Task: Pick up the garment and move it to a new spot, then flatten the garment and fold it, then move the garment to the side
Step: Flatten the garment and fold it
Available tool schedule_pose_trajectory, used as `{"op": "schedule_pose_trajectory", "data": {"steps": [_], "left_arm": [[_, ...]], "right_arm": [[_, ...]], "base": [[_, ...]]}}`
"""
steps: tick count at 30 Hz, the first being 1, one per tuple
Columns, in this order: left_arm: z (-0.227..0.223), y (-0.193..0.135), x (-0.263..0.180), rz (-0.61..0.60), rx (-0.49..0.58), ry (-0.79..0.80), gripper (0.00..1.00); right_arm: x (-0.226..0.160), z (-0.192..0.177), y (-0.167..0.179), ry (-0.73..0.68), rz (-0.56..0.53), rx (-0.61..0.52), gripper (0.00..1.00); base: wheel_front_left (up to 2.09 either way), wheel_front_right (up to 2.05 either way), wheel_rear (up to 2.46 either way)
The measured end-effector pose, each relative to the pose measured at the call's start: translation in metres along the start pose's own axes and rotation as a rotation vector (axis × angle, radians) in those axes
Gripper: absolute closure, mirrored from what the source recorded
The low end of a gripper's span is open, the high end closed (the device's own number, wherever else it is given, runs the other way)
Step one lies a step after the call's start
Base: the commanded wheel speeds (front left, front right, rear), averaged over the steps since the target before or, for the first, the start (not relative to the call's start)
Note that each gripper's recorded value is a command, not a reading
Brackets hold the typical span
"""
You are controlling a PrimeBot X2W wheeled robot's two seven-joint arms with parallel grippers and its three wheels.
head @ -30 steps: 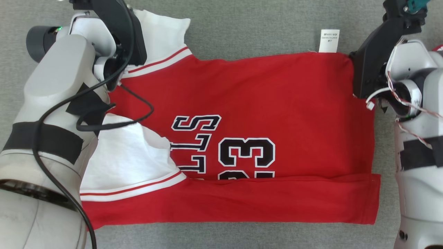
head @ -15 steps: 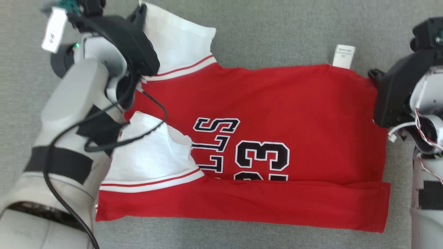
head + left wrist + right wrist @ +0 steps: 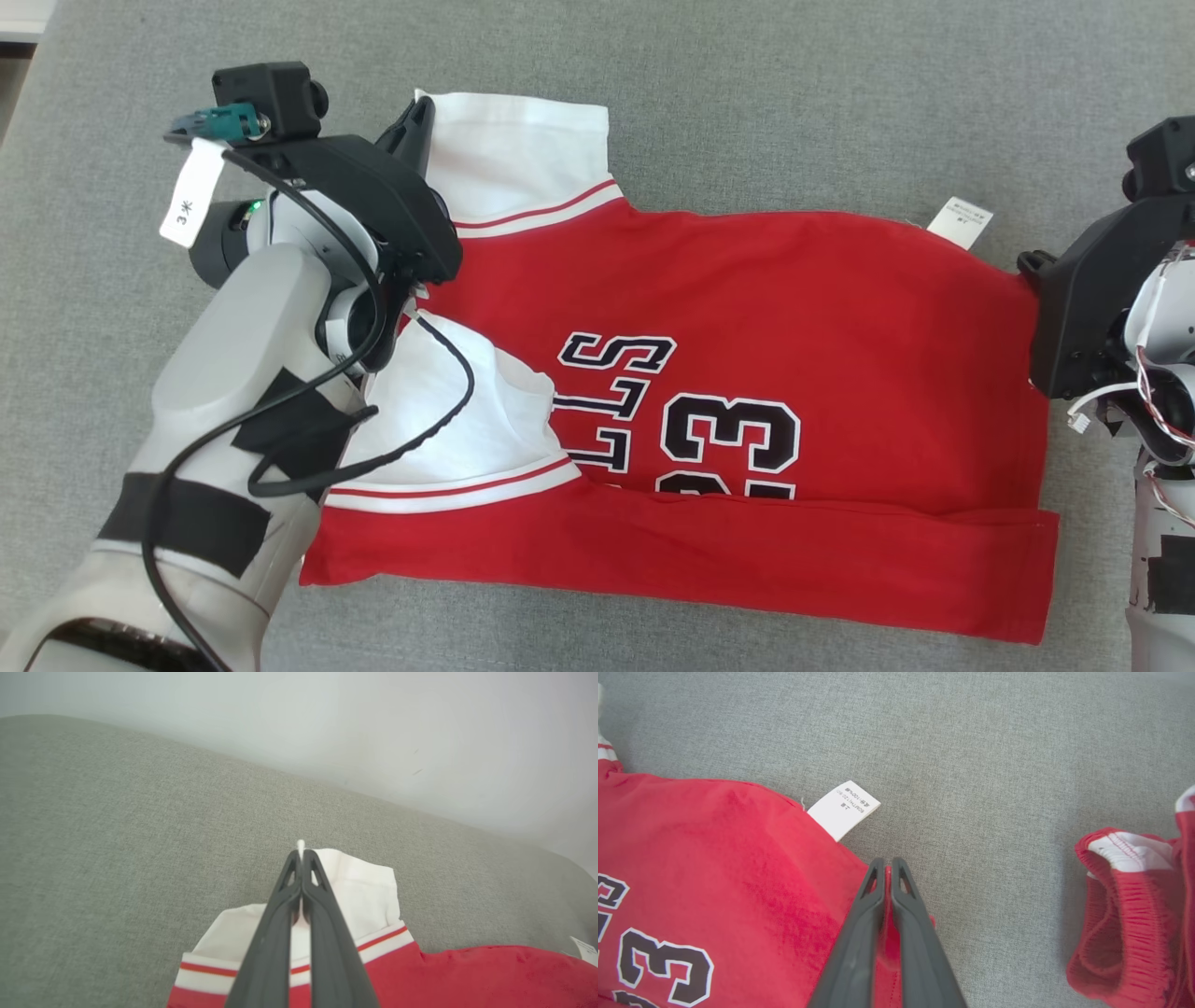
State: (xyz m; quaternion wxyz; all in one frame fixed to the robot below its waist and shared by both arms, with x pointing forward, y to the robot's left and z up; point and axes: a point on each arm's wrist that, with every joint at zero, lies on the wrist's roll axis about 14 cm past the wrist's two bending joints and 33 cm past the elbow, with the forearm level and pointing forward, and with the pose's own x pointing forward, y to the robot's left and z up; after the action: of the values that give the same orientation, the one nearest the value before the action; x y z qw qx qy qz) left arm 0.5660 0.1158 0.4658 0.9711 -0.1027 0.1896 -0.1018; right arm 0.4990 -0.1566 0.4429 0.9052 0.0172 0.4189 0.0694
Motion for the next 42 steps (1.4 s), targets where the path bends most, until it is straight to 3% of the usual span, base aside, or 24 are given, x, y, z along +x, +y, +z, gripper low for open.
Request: {"op": "schedule_pose_trajectory", "data": {"steps": [17, 28, 36, 42], "left_arm": [[-0.012, -0.003, -0.024, 0.003, -0.056, -0.012, 1.0], [-0.028, 0.017, -0.071, 0.065, -0.11, -0.037, 1.0], [-0.035, 0.021, -0.106, 0.103, -0.16, -0.039, 1.0], [-0.039, 0.023, -0.121, 0.122, -0.181, -0.025, 1.0]], "right_arm": [[-0.014, -0.002, 0.002, -0.017, 0.003, -0.014, 1.0], [-0.024, -0.013, -0.008, 0.002, -0.023, -0.052, 1.0], [-0.033, -0.016, 0.02, -0.008, 0.086, -0.062, 1.0], [-0.047, -0.023, 0.01, 0.001, 0.057, -0.097, 1.0]], "base": [[0.0, 0.0, 0.0], [0.0, 0.0, 0.0], [0.0, 0.0, 0.0], [0.0, 0.0, 0.0]]}}
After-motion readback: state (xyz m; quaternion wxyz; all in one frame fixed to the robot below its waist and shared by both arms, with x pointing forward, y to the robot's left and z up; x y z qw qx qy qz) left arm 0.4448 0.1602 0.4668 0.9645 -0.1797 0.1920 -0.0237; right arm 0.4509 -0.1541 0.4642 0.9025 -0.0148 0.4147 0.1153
